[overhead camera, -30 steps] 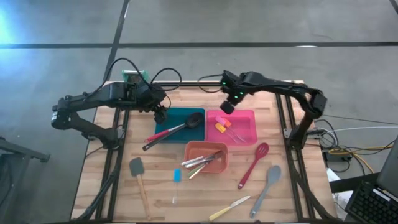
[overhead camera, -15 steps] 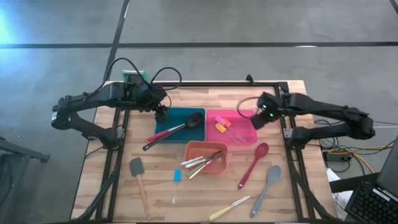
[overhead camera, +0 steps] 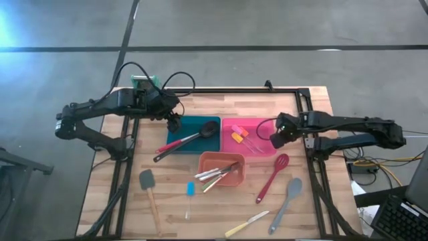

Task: Pick & Place Kitchen Items
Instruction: Adjust the red bin, then put the red serving spoon into the blue bin

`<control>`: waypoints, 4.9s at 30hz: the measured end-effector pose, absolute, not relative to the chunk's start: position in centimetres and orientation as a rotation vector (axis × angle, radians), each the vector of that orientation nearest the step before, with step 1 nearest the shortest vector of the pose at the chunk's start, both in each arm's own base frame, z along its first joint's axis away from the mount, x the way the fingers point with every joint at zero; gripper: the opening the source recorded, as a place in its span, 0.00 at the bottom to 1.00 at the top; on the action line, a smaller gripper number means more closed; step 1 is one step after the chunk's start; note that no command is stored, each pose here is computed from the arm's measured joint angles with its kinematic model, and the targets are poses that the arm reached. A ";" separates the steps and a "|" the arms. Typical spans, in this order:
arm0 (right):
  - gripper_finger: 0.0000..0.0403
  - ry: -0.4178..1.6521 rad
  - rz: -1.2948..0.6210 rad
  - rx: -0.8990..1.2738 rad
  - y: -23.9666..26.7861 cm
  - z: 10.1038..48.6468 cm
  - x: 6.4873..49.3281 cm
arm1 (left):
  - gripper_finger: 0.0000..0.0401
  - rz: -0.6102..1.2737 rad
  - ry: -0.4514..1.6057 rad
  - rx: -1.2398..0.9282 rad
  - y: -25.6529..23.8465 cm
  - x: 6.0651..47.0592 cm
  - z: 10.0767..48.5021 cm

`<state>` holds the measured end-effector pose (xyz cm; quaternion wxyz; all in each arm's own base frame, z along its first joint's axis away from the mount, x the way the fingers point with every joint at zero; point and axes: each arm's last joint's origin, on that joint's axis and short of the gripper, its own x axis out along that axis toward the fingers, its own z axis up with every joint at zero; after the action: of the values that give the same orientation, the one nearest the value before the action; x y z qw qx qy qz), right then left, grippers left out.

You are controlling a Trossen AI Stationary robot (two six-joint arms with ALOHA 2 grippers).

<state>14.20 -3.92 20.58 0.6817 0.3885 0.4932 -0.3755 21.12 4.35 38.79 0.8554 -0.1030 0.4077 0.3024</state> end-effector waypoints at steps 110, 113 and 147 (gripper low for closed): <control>0.51 1.049 -1.278 1.404 13.0 19.4 22.7 | 0.64 0.546 0.912 -0.045 4.4 21.2 38.6; 0.55 1.091 -1.326 1.407 12.4 18.0 22.0 | 0.64 0.546 0.911 -0.045 4.4 21.2 38.6; 0.25 1.062 -1.455 1.341 8.2 12.5 20.1 | 0.64 0.541 0.903 -0.077 4.3 21.3 38.6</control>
<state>20.09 8.15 12.46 0.4332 0.5384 0.4263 -0.5838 21.30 4.34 38.61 0.8640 -0.0369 0.4306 0.2582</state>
